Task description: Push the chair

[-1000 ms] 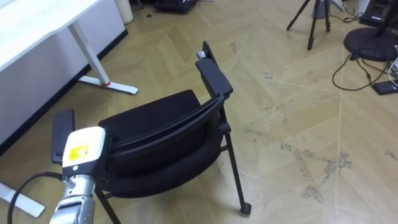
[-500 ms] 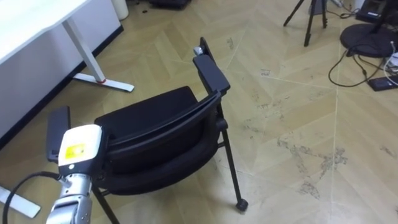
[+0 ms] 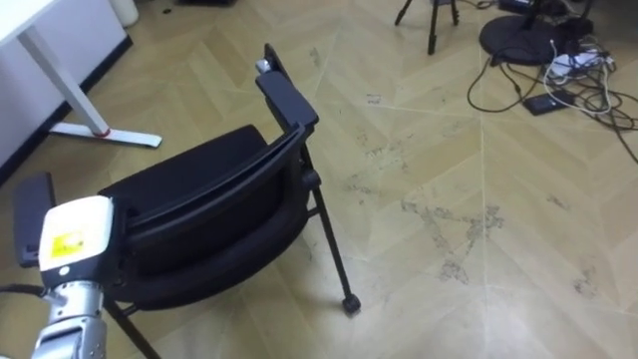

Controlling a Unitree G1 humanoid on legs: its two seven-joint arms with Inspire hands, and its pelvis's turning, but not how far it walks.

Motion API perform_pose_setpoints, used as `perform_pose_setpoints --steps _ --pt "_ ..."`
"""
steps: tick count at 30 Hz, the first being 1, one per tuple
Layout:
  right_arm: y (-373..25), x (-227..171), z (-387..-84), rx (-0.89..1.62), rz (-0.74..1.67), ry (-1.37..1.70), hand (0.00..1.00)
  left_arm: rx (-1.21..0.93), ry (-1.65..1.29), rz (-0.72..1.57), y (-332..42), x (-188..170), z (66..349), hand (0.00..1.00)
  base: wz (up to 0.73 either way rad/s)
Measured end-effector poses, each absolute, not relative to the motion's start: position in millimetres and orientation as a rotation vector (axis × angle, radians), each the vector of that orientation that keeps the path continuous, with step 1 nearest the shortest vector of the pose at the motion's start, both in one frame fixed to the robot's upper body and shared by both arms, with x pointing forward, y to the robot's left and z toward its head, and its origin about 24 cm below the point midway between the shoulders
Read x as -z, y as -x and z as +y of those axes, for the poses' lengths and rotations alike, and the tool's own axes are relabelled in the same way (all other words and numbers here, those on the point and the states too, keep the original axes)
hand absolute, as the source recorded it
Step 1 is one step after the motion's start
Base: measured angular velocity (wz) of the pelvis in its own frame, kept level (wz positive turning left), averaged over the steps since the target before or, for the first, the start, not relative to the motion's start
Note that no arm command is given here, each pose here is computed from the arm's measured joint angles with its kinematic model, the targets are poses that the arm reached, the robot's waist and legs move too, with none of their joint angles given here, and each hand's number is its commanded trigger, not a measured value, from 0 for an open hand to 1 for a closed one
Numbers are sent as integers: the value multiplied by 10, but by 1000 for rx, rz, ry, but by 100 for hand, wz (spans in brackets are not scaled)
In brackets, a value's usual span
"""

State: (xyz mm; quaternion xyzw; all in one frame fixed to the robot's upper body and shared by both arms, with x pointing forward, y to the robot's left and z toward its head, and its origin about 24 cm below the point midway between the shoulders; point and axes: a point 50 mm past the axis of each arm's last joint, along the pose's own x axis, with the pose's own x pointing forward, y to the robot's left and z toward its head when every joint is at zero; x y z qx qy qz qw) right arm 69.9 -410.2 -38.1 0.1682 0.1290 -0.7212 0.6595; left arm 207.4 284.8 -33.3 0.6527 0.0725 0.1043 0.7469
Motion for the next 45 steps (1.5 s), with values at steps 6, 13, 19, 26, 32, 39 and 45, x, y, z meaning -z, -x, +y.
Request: perform_pose_setpoints --steps 6,13,19,26,32,39,45 --pt "-1233 -114 -4039 1524 115 -118 0 -225 -1425 155 -2089 329 2836 100 -3" --pt "-1818 -713 -3615 1232 -170 167 0 -186 -1417 137 -2204 297 2751 100 -3" --pt "-2147 -720 -3157 913 -188 304 0 -128 -1418 98 -2333 220 2605 100 -2" --pt "-2472 -687 -2561 546 -222 487 0 -64 -1424 36 -2429 176 2445 100 4" --pt "-2614 -651 -2190 241 -228 609 0 -8 -1449 -57 -2567 84 2279 100 9" --pt "-2731 -664 -1945 8 -232 721 0 22 -1462 -113 -2650 -2 2199 100 6" --pt "-2786 -620 -1766 -148 -226 827 0 49 -1484 -147 -2724 -63 2155 100 6"
